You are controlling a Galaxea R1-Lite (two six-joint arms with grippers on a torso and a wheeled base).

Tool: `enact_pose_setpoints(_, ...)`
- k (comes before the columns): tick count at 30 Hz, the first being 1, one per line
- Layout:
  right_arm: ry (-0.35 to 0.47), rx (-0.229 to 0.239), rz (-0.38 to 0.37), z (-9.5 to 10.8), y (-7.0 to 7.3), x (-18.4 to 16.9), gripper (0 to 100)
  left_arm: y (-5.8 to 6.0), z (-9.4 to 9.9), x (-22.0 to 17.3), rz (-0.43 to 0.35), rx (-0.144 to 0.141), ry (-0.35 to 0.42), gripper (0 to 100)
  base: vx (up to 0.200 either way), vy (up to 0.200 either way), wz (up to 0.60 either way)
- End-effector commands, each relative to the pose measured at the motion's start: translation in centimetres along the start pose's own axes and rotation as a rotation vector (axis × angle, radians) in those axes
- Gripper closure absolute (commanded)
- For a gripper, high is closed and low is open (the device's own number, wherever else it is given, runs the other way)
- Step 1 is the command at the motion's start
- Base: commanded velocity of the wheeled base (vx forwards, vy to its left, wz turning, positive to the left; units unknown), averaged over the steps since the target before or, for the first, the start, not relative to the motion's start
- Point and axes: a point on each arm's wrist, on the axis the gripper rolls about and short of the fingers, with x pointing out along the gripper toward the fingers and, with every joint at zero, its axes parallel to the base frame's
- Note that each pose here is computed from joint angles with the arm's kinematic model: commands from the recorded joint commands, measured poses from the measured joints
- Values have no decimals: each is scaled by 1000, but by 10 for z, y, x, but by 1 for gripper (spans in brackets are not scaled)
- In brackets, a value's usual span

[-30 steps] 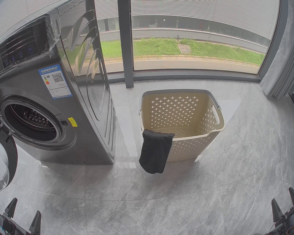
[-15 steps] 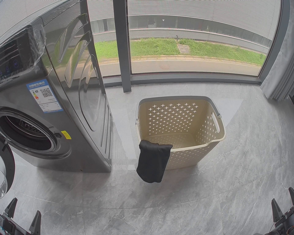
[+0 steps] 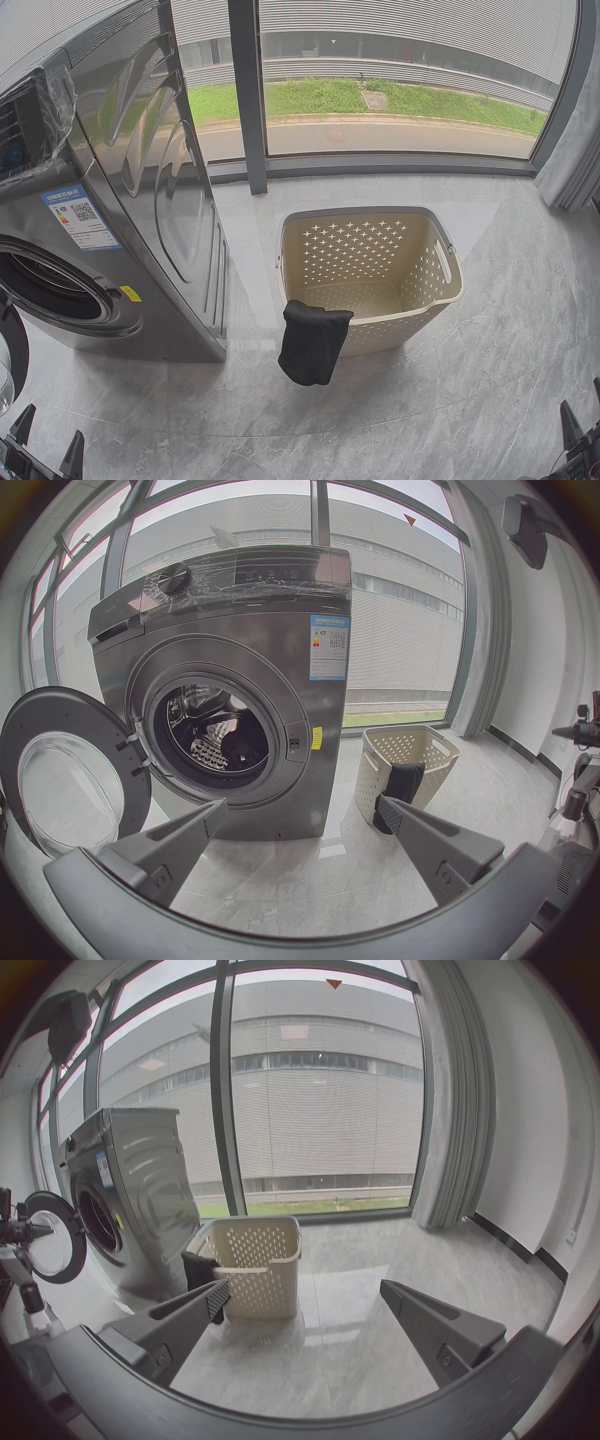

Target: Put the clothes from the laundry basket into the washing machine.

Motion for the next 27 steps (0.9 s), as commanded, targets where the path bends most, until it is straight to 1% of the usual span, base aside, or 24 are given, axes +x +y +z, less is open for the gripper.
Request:
enact_pose_setpoints(1, -94, 51, 80, 63, 0, -4, 0, 0, -4, 0, 2, 1, 6, 0, 0, 0, 0)
enact_pose_setpoints(3, 84, 59, 161, 59, 1, 16, 0, 0, -4, 0, 2, 1, 6, 0, 0, 0, 0)
enact_pose_setpoints(4, 188, 61, 208, 54, 2, 27, 0, 0, -4, 0, 0, 1, 6, 0, 0, 0, 0)
enact_pose_setpoints(6, 344, 59, 270, 48, 6, 47, 0, 0, -4, 0, 2, 1, 6, 0, 0, 0, 0)
enact_pose_setpoints(7, 412, 56, 310, 48, 9, 60, 0, 0, -4, 0, 2, 1, 6, 0, 0, 0, 0)
enact_pose_setpoints(8, 435, 52, 334, 48, 11, 66, 0, 0, -4, 0, 0, 0, 6, 0, 0, 0, 0)
enact_pose_setpoints(9, 435, 52, 334, 48, 11, 66, 0, 0, -4, 0, 0, 0, 6, 0, 0, 0, 0)
enact_pose_setpoints(10, 496, 45, 445, 47, 21, 85, 0, 0, -4, 0, 0, 0, 6, 0, 0, 0, 0)
enact_pose_setpoints(11, 517, 41, 502, 47, 28, 94, 0, 0, -4, 0, 2, 0, 6, 0, 0, 0, 0)
enact_pose_setpoints(12, 531, 43, 532, 46, 33, 100, 0, 0, -4, 0, 2, 0, 6, 0, 0, 0, 0)
enact_pose_setpoints(13, 536, 44, 546, 46, 35, 102, 0, 0, -4, 0, 2, 0, 6, 0, 0, 0, 0)
enact_pose_setpoints(14, 536, 44, 546, 46, 35, 102, 0, 0, -4, 0, 2, 0, 6, 0, 0, 0, 0)
enact_pose_setpoints(15, 607, 90, 561, 39, 54, 127, 0, 0, -4, 0, 0, 0, 6, 0, 0, 0, 0)
enact_pose_setpoints(16, 622, 109, 546, 36, 60, 135, 0, 0, -4, 0, 0, 0, 6, 0, 0, 0, 0)
enact_pose_setpoints(17, 627, 119, 535, 34, 64, 140, 0, 0, -4, 0, 0, 0, 6, 0, 0, 0, 0)
enact_pose_setpoints(18, 627, 121, 534, 34, 65, 141, 0, 0, -4, 0, 0, 0, 6, 0, 0, 0, 0)
enact_pose_setpoints(19, 635, 137, 519, 28, 78, 152, 0, 0, -4, 0, 2, -3, 6, 0, 0, 0, 0)
enact_pose_setpoints(21, 648, 146, 503, 22, 90, 160, 0, 0, -4, 0, 2, -6, 6, 0, 0, 0, 0)
enact_pose_setpoints(23, 666, 145, 501, 17, 99, 164, 0, 0, -4, 0, 2, -6, 6, 0, 0, 0, 0)
enact_pose_setpoints(25, 686, 134, 512, 13, 110, 170, 0, 0, -4, 0, 0, -6, 6, 0, 0, 0, 0)
enact_pose_setpoints(27, 707, 124, 505, 8, 116, 175, 0, 0, -4, 0, 0, -5, 6, 0, 0, 0, 0)
